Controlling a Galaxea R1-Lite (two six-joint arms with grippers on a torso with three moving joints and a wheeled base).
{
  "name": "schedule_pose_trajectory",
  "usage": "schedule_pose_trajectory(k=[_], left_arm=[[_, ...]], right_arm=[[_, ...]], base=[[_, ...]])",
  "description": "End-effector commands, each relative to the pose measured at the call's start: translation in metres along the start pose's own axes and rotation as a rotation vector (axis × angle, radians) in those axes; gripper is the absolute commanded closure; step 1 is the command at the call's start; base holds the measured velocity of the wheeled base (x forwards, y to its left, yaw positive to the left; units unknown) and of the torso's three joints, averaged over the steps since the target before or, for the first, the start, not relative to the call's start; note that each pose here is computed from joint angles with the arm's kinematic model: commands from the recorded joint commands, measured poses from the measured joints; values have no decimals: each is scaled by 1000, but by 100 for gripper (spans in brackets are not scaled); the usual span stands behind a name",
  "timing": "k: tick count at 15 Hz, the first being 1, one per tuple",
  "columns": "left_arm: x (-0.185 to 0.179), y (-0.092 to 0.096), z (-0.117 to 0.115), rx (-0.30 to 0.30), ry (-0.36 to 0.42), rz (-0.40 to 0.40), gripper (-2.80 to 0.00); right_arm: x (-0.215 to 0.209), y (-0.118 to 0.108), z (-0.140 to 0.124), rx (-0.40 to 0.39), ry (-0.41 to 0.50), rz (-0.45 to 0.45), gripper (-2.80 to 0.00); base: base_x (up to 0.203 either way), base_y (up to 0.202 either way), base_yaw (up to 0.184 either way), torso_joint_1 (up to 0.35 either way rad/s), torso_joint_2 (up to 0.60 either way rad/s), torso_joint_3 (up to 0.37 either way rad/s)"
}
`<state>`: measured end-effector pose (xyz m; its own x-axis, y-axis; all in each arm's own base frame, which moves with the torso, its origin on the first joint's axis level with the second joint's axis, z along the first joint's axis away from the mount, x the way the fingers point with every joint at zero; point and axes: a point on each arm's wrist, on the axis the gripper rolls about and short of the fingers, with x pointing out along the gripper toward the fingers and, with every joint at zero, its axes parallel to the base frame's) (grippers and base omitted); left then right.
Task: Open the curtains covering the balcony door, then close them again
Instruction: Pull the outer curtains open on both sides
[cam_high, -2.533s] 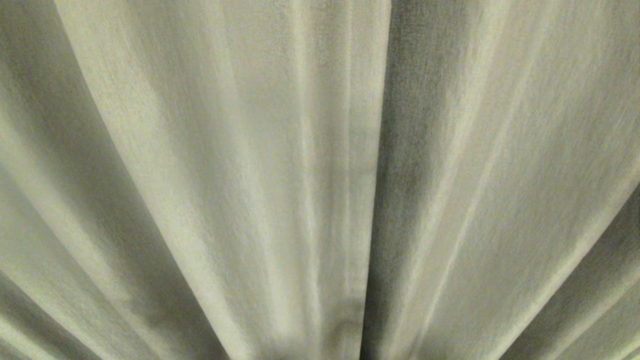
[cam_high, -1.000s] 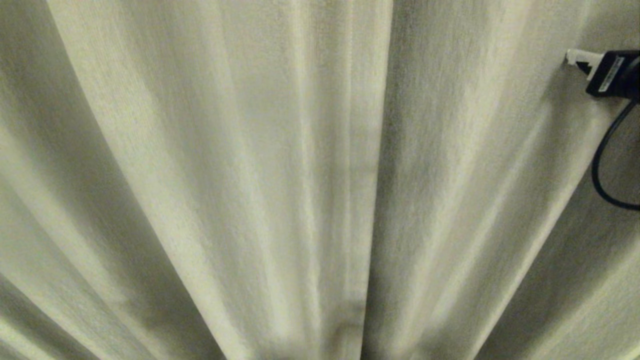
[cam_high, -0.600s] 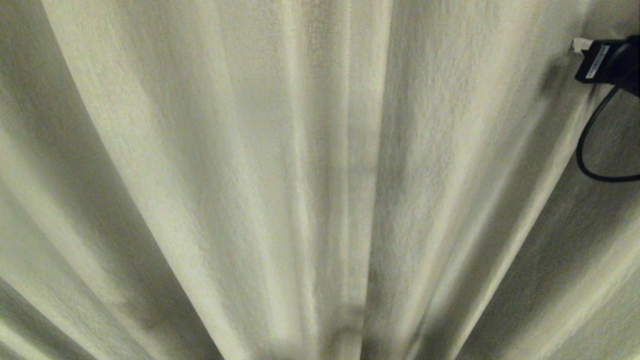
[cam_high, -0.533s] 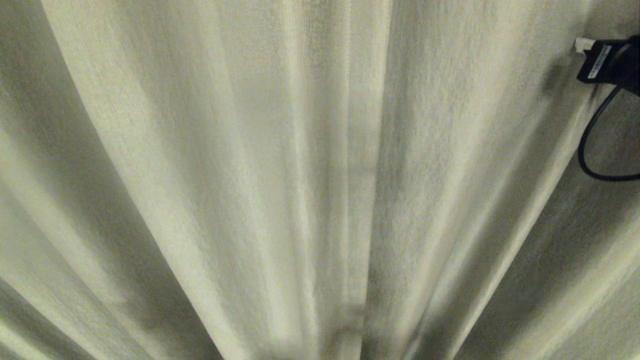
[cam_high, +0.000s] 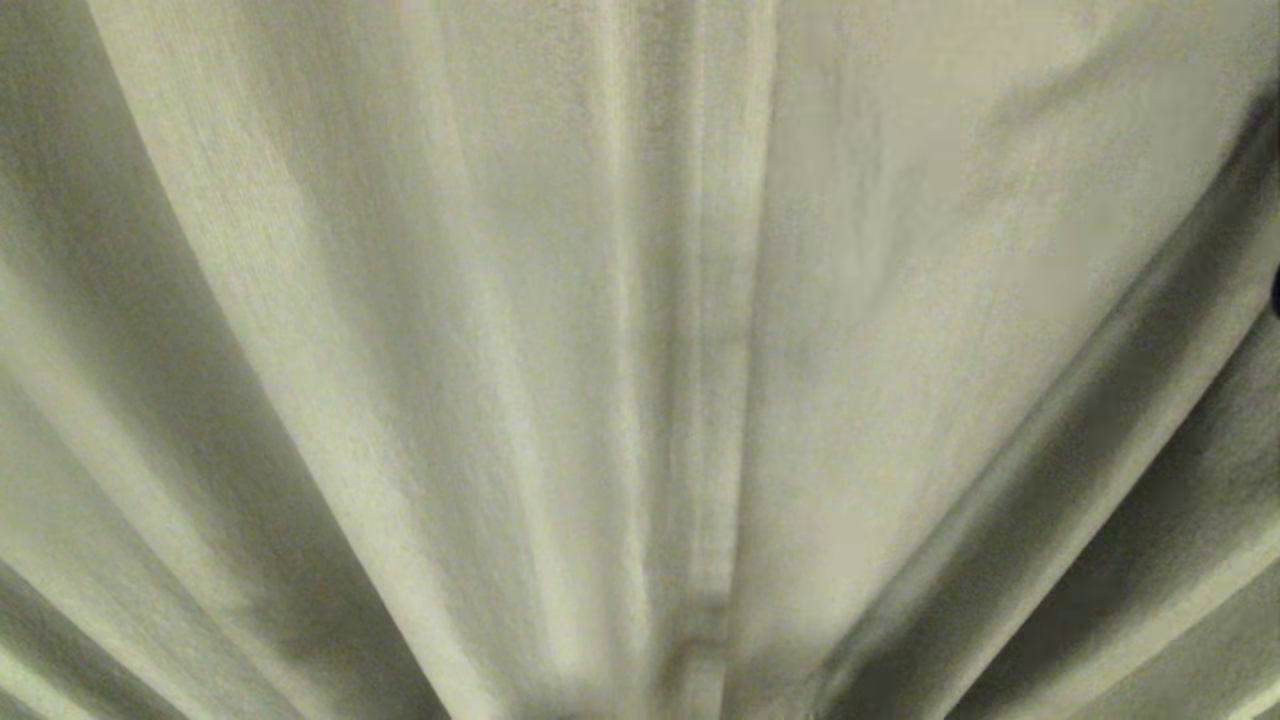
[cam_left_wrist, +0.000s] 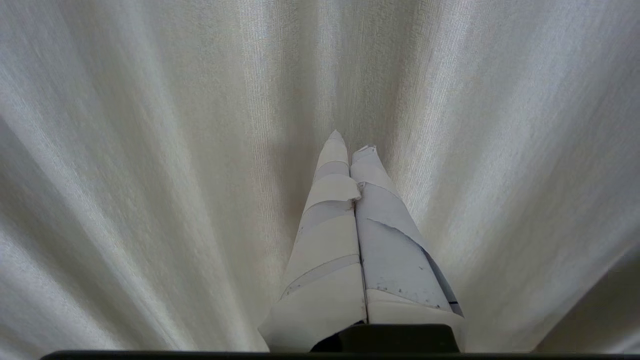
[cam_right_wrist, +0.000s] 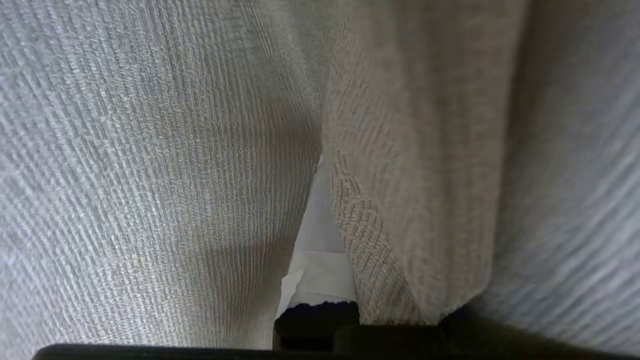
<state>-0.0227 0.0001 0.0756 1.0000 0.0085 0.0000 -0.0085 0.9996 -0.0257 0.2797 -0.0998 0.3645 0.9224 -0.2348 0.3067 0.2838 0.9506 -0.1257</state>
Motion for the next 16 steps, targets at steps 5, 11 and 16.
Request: schedule_pose_trajectory(k=[5, 11, 16], left_arm=[[0, 0, 0, 0, -2, 1, 0], [0, 0, 0, 0, -2, 2, 0], [0, 0, 0, 0, -2, 0, 0]], right_arm=[[31, -97, -18, -89, -6, -248, 0], [58, -160, -56, -111, 17, -330, 0], [62, -205, -92, -128, 53, -404, 0]], base=[[0, 0, 0, 0, 0, 0], [0, 0, 0, 0, 0, 0], [0, 0, 0, 0, 0, 0]])
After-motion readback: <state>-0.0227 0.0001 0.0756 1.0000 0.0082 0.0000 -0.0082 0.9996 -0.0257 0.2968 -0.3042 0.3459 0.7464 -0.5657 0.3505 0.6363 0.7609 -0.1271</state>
